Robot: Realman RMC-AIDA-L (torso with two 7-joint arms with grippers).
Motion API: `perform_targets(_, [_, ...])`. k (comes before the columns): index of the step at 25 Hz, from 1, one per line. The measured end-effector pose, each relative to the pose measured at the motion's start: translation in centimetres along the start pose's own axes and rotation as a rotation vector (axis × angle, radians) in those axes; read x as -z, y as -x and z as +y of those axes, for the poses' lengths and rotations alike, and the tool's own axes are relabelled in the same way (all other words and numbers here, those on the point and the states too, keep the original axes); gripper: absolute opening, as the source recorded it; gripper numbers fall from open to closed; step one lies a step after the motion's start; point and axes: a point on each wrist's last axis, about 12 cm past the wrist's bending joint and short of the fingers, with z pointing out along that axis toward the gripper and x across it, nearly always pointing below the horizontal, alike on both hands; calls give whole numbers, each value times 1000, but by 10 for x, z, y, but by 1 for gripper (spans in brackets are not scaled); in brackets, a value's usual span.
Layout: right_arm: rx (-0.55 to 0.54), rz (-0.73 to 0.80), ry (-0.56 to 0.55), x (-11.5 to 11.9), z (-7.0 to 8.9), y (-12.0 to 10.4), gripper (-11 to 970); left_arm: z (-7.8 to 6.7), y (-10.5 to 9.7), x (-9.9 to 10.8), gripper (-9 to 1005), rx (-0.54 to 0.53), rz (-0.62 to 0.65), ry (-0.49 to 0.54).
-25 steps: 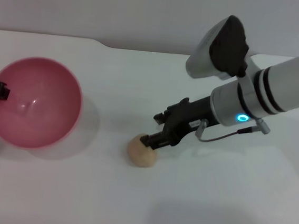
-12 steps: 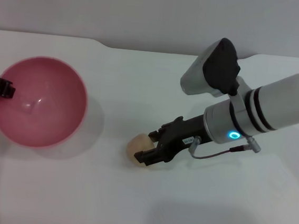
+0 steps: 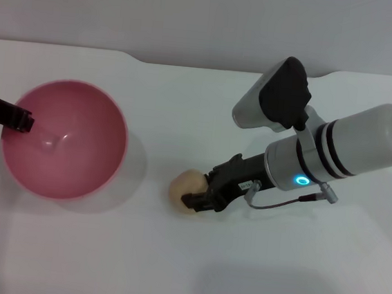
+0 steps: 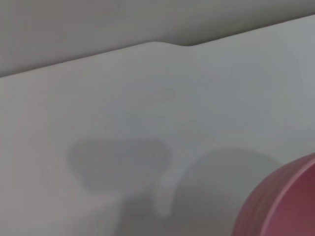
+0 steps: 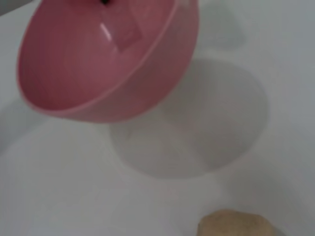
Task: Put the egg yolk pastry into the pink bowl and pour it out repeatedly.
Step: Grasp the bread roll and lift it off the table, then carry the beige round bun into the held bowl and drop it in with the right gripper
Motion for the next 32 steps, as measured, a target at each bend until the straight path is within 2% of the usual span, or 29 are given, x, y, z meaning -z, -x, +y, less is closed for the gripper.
perform_targets(2, [-5,-4,0,1,-1,0,622,-1,0,0,-2,-3,2,-1])
perform_targets(4, [-12,-9,-2,1,-1,0,444,-2,1,-1,-2,-6,3,-2])
perform_targets(9, [-50,-44,-3,8,-6,-1,401,-4,2,-2,-1,-17,5,-4])
perform_targets(12, [-83,-104,4,25,-11,-1,373,-6,5,-3,-1,-29,8,-8])
perform_targets(15, [-77,-191,5,52,-18,0,344,-14,9,-10,-1,-56,31,-24])
perform_targets(20, [-15,-310,-4,98,-23,5,321,-36,25,-33,-1,-92,107,-89])
perform_targets(23, [62,-319,16,112,-15,12,308,-57,38,-48,-1,-144,149,-111])
perform_targets(27, [179,-286,74,112,-2,25,286,-86,54,-57,-1,-224,171,-109])
perform_targets(32, [287,-170,113,92,13,34,248,-103,63,-56,-2,-258,159,-136])
